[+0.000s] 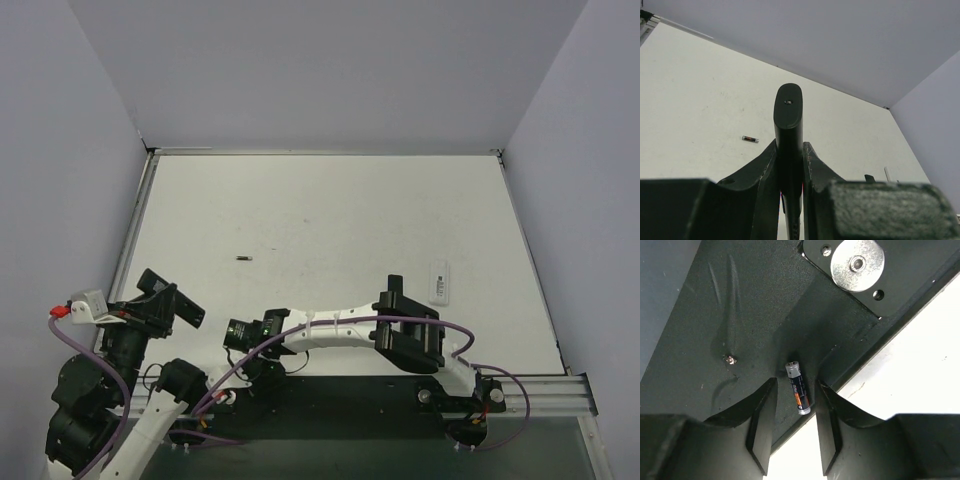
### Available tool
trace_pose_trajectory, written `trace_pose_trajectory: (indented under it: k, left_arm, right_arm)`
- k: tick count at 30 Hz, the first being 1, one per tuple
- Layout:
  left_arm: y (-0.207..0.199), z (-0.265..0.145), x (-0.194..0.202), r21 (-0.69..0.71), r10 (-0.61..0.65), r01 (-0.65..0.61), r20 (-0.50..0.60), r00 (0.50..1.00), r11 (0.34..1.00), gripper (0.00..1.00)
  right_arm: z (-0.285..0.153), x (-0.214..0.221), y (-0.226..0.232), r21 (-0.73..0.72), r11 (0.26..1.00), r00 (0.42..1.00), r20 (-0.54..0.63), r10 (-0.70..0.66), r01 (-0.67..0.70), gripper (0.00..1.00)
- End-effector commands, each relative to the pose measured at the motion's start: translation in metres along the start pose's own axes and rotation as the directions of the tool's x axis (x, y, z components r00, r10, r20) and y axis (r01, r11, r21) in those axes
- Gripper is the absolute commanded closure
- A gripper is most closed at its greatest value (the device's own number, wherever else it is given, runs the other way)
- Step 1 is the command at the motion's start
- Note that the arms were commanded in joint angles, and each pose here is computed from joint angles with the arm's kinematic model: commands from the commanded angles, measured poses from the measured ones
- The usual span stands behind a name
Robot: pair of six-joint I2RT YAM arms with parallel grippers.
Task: Load the batteries into the remote control
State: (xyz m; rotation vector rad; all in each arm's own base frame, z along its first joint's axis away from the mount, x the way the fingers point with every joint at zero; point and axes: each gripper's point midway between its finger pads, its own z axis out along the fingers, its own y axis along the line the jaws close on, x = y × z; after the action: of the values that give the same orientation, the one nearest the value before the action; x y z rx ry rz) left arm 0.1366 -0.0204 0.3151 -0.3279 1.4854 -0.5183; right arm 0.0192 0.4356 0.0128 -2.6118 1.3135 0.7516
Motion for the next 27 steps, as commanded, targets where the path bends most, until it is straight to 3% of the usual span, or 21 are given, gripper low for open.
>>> trace_pose_trajectory:
  k: [1,6,15,18,27]
  left_arm:
    - [-0.002,-0.016,-0.018,0.045,-0.035,0.031,0.084,0.996,0.999,1.0]
    - [-0.005,-0.011,-0.011,0.062,-0.043,0.039,0.07,0.997,0.997,1.0]
    - [-0.011,-0.004,-0.001,0.09,-0.056,0.052,0.046,0.997,0.995,1.0]
    - [-0.012,-0.001,0.002,0.095,-0.054,0.05,0.036,0.998,0.994,1.0]
    - [-0.033,0.022,0.052,0.22,-0.119,0.132,-0.071,0.99,0.967,1.0]
  right_arm:
    - [-0.004,-0.006,0.005,-0.053,0.998,1.0,0.003,-0.019,0.02,0.71]
    - [0.0,-0.002,0.004,-0.058,0.998,1.0,-0.02,-0.011,0.01,0.86]
    - [0.002,0.011,-0.001,-0.01,1.0,0.995,-0.098,-0.015,0.014,0.9]
    - [0.001,0.016,0.0,-0.001,1.0,0.994,-0.113,0.0,0.0,1.0]
    - [-0.057,0.012,-0.013,0.168,0.974,0.988,0.055,0.145,-0.153,1.0]
